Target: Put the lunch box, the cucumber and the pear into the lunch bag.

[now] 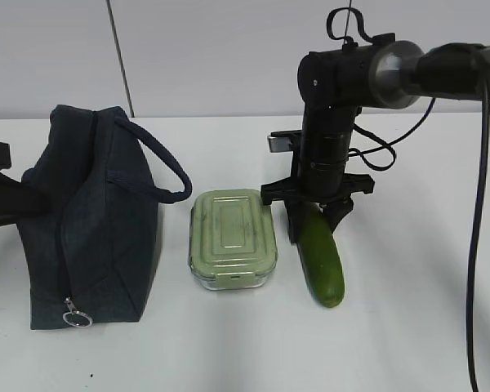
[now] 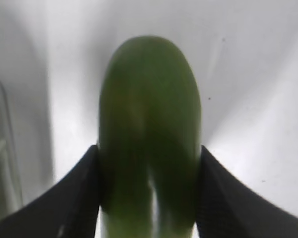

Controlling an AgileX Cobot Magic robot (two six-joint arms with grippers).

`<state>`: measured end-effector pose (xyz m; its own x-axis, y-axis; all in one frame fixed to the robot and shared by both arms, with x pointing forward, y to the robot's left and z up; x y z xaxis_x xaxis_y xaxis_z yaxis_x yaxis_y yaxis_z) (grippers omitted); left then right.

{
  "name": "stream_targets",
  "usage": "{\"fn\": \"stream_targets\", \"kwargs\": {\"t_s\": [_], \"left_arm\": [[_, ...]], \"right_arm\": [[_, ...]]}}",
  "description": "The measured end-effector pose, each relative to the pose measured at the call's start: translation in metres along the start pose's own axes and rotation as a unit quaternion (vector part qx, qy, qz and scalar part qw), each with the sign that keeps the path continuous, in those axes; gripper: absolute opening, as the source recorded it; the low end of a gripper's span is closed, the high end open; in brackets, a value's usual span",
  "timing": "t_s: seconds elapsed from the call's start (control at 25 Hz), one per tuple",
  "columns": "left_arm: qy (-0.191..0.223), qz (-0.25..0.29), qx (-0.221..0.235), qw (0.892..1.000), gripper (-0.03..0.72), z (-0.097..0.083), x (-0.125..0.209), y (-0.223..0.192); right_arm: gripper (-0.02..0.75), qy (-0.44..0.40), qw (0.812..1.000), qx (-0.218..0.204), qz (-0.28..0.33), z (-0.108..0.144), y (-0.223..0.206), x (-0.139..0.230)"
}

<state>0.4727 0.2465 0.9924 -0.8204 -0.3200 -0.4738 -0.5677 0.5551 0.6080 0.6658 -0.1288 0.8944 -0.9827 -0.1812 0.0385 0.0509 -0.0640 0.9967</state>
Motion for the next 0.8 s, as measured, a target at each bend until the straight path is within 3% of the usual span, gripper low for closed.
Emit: {"fn": "stream_targets", "kwargs": {"t_s": [0.16, 0.36, 0.44, 0.56, 0.68, 0.8], "left_arm": [[0.0, 0.0, 0.0, 1.0, -0.016, 0.0, 0.0, 0.0], [0.0, 0.0, 0.0, 1.0, -0.016, 0.0, 0.0, 0.0], [0.0, 0.0, 0.0, 1.0, -0.016, 0.0, 0.0, 0.0], [0.0, 0.0, 0.0, 1.0, -0.016, 0.0, 0.0, 0.0], [0.0, 0.0, 0.0, 1.0, -0.016, 0.0, 0.0, 0.0], [0.0, 0.0, 0.0, 1.0, -0.016, 0.0, 0.0, 0.0]], "right_arm": [[0.368, 0.015, 0.999, -0.003, -0.05, 0.003, 0.034, -0.008], [0.368, 0.043, 0.984, -0.034, -0.168, 0.014, 0.121, -0.016], [0.368, 0.057, 0.974, -0.074, -0.207, 0.025, 0.153, -0.015], [0.368, 0.09, 0.95, -0.167, -0.247, 0.047, 0.191, -0.01], [0.368, 0.124, 0.919, -0.274, -0.254, 0.073, 0.212, -0.002], [0.368, 0.168, 0.889, -0.343, -0.253, 0.106, 0.22, 0.009]]}}
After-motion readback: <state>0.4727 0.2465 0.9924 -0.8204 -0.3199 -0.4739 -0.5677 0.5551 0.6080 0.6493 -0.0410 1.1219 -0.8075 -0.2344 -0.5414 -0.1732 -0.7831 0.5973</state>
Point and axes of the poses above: a point on each arm's last joint axis where the gripper is mounted, y pointing back along that axis away from the gripper, z along the wrist's bending axis when the last joint is at zero, x = y × z, the point moved 2 cm from there along -y, pointing out along that axis toward the gripper, and after that the axes turned 2 degrees about y, right-handed, at the moved point
